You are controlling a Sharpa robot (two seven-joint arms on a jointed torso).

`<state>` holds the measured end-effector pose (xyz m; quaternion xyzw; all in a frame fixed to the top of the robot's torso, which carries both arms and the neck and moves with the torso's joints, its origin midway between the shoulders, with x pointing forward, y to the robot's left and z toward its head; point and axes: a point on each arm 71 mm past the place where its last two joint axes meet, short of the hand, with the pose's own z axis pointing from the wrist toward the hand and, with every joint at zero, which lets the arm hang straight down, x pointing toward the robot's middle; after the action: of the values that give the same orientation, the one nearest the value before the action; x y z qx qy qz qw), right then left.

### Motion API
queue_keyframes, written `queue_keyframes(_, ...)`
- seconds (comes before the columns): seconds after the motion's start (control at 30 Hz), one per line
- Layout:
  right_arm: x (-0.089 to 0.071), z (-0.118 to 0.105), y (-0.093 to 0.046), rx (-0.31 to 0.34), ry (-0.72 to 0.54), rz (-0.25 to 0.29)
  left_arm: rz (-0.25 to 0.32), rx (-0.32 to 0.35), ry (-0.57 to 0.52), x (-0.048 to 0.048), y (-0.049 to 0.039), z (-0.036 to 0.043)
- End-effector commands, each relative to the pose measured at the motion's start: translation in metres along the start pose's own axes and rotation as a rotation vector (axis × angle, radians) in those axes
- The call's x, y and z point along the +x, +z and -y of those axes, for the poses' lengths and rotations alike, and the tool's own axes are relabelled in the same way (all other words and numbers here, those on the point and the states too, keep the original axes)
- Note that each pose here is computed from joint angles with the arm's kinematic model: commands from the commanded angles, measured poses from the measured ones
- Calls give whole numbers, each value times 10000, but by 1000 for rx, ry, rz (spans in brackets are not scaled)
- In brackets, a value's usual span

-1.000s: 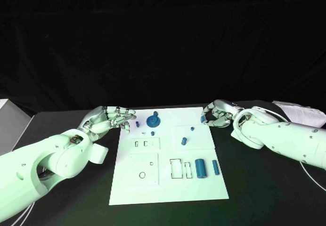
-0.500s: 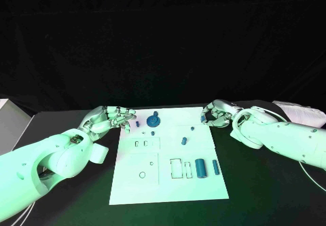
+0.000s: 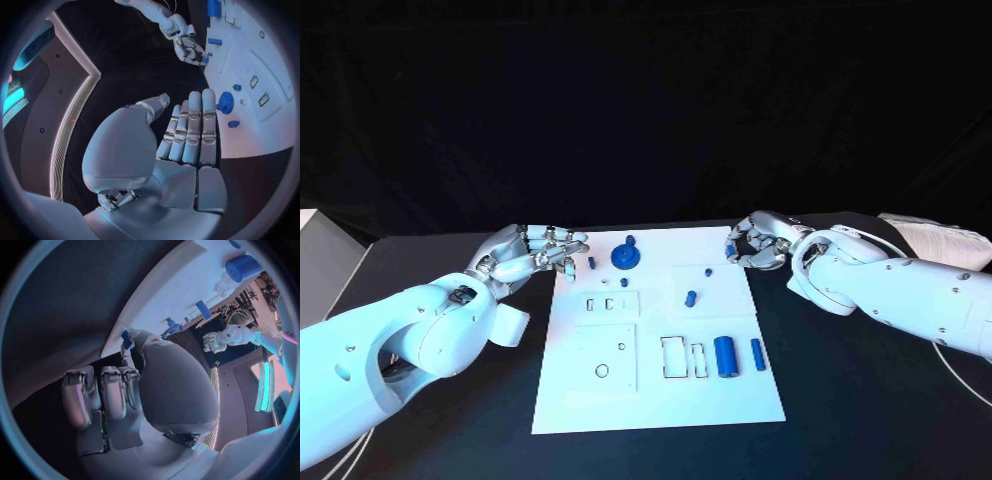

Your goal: Assemble the parts on the task board

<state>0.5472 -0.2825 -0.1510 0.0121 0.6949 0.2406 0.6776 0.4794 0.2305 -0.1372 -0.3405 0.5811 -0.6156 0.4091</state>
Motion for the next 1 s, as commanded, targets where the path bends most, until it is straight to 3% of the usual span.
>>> queue_keyframes(0.03,23,-24,1,-12,-9,-14,-18,8,-7,22,5,8)
queue_keyframes(0.4,9,-38,2,-8,-7,14,-16,7,-7,16,6,5)
queue_keyframes(0.7,-27,-114,-27,24,12,78,-15,6,-6,7,6,0)
queue_keyframes(1.0,-84,-530,-50,22,78,120,-3,0,-4,-24,12,-17)
